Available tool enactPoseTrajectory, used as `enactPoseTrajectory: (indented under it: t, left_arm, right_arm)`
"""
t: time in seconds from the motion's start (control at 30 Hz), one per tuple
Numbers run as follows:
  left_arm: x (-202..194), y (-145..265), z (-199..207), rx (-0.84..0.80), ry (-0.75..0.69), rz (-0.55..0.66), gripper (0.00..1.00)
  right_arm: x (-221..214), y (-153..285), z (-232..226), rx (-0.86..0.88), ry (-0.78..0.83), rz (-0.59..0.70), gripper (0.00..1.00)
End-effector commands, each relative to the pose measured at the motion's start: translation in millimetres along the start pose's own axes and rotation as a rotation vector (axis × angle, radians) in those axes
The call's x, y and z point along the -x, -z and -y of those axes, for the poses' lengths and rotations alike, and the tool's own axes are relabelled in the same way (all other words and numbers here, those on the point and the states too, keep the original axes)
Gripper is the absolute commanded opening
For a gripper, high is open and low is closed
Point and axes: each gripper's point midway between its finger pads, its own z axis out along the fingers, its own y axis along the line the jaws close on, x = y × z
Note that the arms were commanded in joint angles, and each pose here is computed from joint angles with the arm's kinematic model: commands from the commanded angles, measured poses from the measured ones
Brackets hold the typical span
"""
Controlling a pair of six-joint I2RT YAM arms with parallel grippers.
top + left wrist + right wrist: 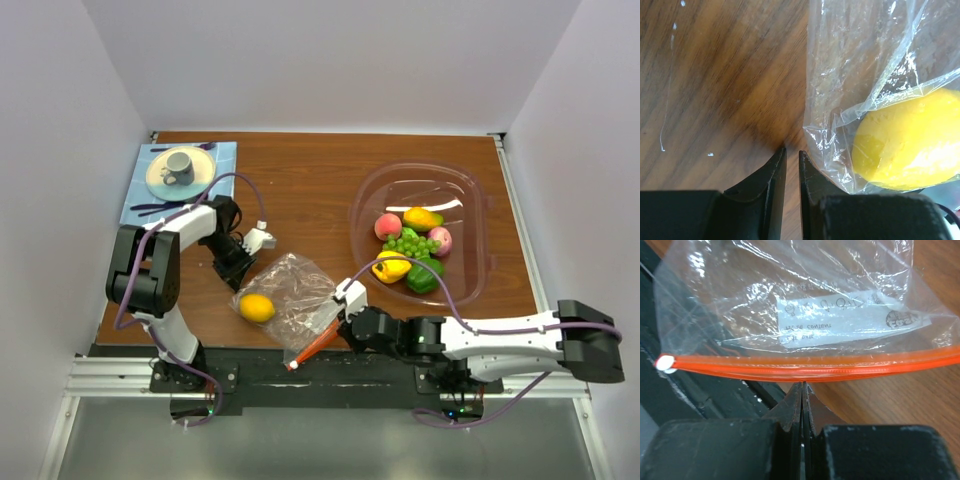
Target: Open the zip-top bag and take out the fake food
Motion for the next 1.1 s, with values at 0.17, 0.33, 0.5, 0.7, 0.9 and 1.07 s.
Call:
enactPoseTrajectory:
  t: [0.17,0.33,0.5,0.7,0.9,1.07]
  left_arm:
    - [10,0,5,-0.007,0.012,0.015,0.2]
    - [19,0,7,0.001,0.012,0.028,0.2]
    - [50,5,10,0.013,0.008,0.066,0.22]
    - [77,16,10,0.046,-0.001,0.105,0.22]
    - [72,10,26,-0.005,-0.017,0.085,0.22]
    - [67,22,24,0.059,-0.03,0.1,0.21]
  right_arm:
    - [15,-31,-14,-0.008,0.014,0.069,0.01]
    - [35,-44,-23,-0.021,0.026,0.124,0.11]
    - [53,-54,-37,-0.006,0.054,0.166,0.24]
    - [67,-69,-52,0.008,0.1,0.184,0.37]
    - [61,-91,-48,-0.05,0.114,0.201,0.47]
    - [62,-109,-46,-0.101,0.131,0.242,0.49]
